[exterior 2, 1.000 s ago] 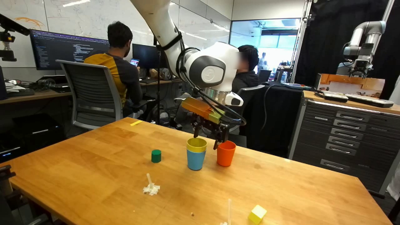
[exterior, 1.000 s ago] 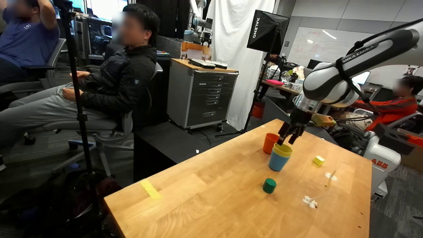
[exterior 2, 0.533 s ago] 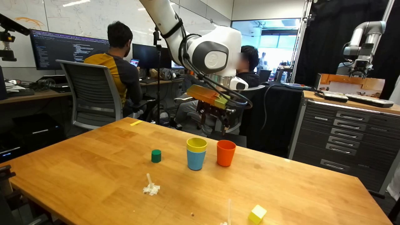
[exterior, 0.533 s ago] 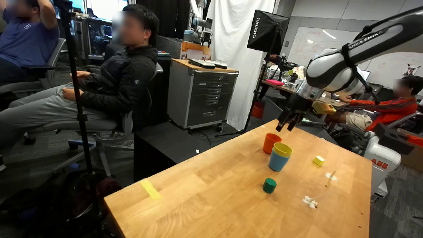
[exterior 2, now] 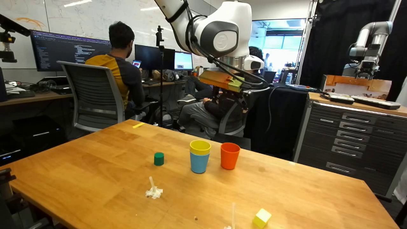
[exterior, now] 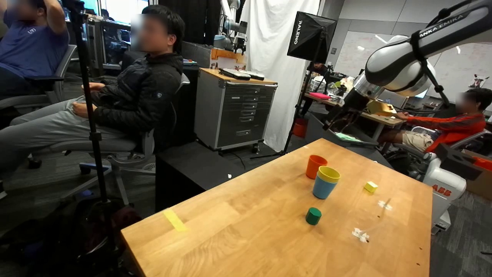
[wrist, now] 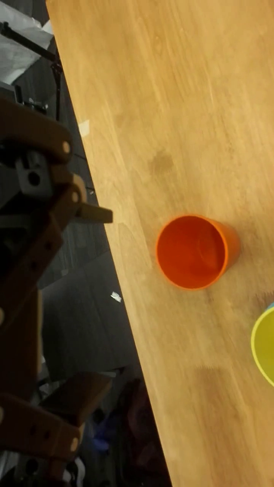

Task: Stack the cups into the blue cup

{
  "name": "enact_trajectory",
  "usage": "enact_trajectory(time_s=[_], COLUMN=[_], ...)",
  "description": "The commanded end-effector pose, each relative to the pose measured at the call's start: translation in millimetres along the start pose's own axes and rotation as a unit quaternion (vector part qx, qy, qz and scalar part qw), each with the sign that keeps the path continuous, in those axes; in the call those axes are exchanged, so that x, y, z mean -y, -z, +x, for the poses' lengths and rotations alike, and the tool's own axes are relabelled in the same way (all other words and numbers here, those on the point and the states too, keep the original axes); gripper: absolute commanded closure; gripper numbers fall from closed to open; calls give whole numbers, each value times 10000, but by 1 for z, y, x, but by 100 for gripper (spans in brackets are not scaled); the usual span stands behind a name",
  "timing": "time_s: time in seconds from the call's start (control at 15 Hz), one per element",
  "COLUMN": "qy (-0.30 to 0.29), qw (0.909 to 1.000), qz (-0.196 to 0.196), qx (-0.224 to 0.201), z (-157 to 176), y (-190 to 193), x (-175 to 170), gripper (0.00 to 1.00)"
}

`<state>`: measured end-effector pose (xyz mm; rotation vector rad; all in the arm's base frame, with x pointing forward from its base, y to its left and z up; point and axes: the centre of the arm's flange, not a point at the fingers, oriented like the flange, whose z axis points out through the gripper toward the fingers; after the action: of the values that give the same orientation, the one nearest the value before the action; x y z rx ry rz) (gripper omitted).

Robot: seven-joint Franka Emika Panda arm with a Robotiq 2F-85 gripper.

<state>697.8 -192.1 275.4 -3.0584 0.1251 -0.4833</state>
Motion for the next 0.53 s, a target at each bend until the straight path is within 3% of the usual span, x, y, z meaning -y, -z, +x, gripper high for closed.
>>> enact_trajectory(time_s=[0.0,0.47], qy=[-465,-842], qw=[9980,9955], qz=[-123,-236], qx=[-408,-367], z=[10,5], y=[3,-19], x=[-19,-40], gripper=[0,0])
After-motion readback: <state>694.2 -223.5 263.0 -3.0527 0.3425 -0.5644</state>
